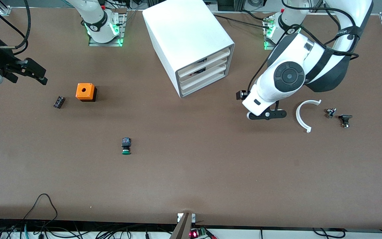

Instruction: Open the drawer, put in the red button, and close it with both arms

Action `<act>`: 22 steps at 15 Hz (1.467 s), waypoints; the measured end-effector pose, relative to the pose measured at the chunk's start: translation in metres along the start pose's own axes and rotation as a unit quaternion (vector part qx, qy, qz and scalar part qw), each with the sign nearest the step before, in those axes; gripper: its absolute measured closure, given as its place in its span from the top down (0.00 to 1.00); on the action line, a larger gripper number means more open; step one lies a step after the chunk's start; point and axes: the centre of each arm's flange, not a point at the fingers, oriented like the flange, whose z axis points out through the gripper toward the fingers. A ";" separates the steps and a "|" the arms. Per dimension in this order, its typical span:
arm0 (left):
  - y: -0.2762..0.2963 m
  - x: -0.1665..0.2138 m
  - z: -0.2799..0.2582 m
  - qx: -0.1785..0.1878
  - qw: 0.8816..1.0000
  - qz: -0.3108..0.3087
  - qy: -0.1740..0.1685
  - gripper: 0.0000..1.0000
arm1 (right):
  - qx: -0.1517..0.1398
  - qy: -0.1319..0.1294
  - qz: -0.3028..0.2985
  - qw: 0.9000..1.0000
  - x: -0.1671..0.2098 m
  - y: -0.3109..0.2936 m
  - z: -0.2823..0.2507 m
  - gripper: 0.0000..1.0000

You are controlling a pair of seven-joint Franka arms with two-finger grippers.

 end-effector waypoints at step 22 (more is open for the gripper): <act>-0.236 -0.035 -0.122 -0.021 0.986 0.105 0.125 1.00 | 0.001 0.005 -0.005 1.000 0.001 -0.003 -0.005 1.00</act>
